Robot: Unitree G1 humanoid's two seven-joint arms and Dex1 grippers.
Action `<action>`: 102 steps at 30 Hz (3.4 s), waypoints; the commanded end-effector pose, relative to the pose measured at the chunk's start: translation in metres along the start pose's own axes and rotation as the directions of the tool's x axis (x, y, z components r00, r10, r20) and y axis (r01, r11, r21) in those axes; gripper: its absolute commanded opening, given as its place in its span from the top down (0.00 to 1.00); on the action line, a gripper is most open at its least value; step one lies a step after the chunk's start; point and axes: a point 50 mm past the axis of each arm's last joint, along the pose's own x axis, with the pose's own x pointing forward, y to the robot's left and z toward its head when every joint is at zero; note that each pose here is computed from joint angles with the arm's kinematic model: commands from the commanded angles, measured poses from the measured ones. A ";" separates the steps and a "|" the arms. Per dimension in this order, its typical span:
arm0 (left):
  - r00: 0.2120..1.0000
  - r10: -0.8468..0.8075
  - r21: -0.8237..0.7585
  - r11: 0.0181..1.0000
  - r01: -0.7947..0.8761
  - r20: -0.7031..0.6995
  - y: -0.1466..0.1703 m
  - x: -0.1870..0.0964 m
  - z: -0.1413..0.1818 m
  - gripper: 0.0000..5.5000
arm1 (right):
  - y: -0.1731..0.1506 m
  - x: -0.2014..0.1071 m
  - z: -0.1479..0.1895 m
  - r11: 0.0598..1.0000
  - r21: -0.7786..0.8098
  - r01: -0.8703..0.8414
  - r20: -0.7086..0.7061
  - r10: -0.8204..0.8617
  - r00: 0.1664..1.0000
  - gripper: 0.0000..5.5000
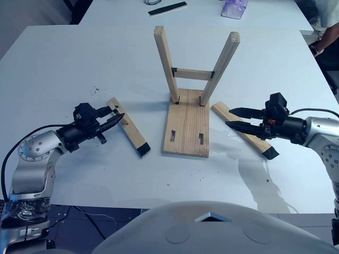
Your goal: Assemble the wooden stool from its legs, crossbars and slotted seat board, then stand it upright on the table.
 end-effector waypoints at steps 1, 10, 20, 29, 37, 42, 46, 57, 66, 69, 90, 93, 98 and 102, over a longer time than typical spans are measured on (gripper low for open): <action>0.985 -0.067 -0.148 0.988 0.044 -0.159 -0.016 -0.001 -0.035 0.76 | -0.001 0.002 0.000 1.000 -0.018 0.000 -0.026 -0.001 1.000 0.58; 0.993 0.014 -0.318 0.947 -0.051 -0.118 -0.020 -0.004 -0.057 0.76 | -0.004 0.001 0.001 0.999 -0.031 -0.015 -0.058 0.013 0.998 0.58; 0.989 -0.011 -0.338 0.940 -0.039 -0.146 -0.035 -0.006 -0.073 0.76 | -0.006 0.001 0.004 0.999 -0.041 -0.025 -0.078 0.022 0.997 0.58; 0.977 0.024 -0.228 0.971 -0.073 -0.213 -0.044 0.006 -0.095 0.53 | -0.009 0.003 0.003 0.999 -0.044 -0.032 -0.092 0.028 0.995 0.58; 0.993 0.116 -0.201 0.974 -0.108 0.033 -0.028 -0.007 -0.041 0.46 | -0.012 -0.002 0.006 0.998 -0.054 -0.032 -0.102 0.027 0.994 0.58; 0.974 0.131 -0.164 0.981 -0.100 0.186 -0.016 -0.016 0.016 0.46 | -0.010 -0.004 0.005 0.998 -0.053 -0.021 -0.089 0.016 0.996 0.58; 0.945 0.152 -0.146 0.983 -0.113 0.290 -0.005 -0.022 0.053 0.46 | -0.008 -0.003 0.005 0.998 -0.052 -0.020 -0.079 0.016 0.997 0.58; 0.833 0.161 -0.234 0.972 -0.039 0.530 0.009 0.001 0.118 0.46 | -0.006 0.002 0.004 0.997 -0.062 -0.041 -0.080 0.036 0.996 0.58; 0.855 0.185 -0.279 0.959 -0.049 0.484 0.007 0.037 0.092 0.46 | -0.007 0.004 -0.004 0.998 -0.043 -0.046 -0.078 0.043 0.996 0.58; 0.894 0.180 -0.295 0.954 -0.056 0.411 0.003 0.052 0.068 0.46 | -0.006 0.004 0.001 0.997 -0.048 -0.052 -0.076 0.048 0.996 0.58; 0.974 -0.069 -0.166 0.980 0.106 0.216 -0.067 0.034 0.094 0.46 | 0.006 0.009 0.001 1.000 -0.023 -0.010 -0.057 0.009 0.998 0.58; 0.999 -0.017 -0.297 0.954 0.029 0.043 -0.090 0.034 0.044 0.46 | 0.007 0.007 -0.005 1.000 -0.005 0.000 -0.060 0.000 0.998 0.58; 0.993 -0.023 -0.317 0.948 -0.015 -0.118 -0.109 0.036 -0.008 0.46 | 0.004 0.012 -0.007 1.000 -0.006 0.002 -0.051 -0.003 0.999 0.58; 0.979 -0.056 -0.279 0.960 -0.001 -0.198 -0.105 0.021 -0.020 0.46 | 0.003 0.007 -0.007 1.000 -0.008 0.022 -0.045 -0.022 0.999 0.58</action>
